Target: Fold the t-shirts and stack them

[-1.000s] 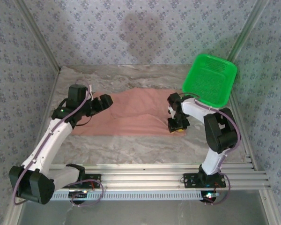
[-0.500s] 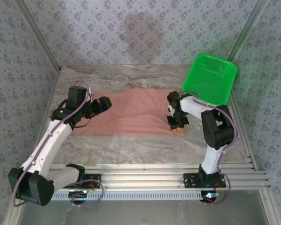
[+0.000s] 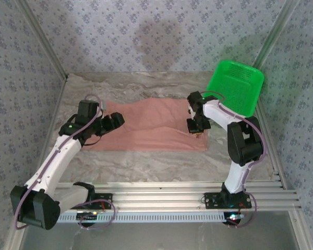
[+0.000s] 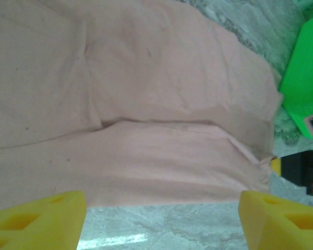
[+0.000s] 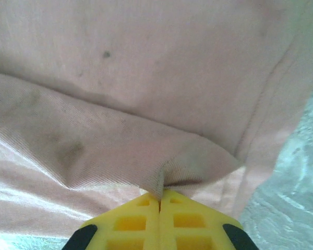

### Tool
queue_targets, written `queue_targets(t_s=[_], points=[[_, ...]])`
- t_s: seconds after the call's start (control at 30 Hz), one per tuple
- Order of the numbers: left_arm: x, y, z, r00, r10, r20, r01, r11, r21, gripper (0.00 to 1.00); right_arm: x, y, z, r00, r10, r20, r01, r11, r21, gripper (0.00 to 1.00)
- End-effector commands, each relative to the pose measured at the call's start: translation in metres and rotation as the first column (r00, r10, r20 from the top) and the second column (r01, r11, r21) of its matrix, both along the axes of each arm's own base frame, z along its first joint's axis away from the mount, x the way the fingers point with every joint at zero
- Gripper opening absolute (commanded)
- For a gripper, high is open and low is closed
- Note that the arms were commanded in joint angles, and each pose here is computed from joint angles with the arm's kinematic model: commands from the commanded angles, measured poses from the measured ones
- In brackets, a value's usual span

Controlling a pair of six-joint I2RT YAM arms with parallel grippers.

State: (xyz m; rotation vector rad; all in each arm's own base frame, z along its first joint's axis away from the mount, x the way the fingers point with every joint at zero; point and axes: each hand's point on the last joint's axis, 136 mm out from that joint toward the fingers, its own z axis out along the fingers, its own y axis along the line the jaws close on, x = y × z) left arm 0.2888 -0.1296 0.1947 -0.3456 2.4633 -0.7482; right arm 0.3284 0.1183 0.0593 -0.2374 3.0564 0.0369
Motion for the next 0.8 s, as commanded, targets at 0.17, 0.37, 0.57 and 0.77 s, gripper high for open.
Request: queue_targets(t_s=[0.17,0.37,0.57,0.77], points=[[-0.011,0.003,-0.009,1.0,-0.013,-0.005,0.013,1.0,0.02,0.77,0.021,-0.025,0.001,1.0,-0.029,-0.004,0.029,0.995,-0.092,0.0],[-0.018,0.004,-0.023,0.999,-0.009,-0.038,0.01,1.0,0.022,0.77,0.04,-0.031,-0.002,0.999,-0.03,0.013,0.032,0.993,-0.111,0.0],[-0.025,0.003,-0.041,0.997,-0.004,-0.072,0.005,1.0,0.024,0.77,0.061,-0.033,-0.003,0.999,-0.008,0.036,0.013,0.99,-0.142,0.01],[-0.031,0.003,-0.059,0.994,0.005,-0.111,-0.002,1.0,0.026,0.77,0.076,-0.034,-0.009,0.999,0.019,0.04,-0.011,0.983,-0.182,0.06]])
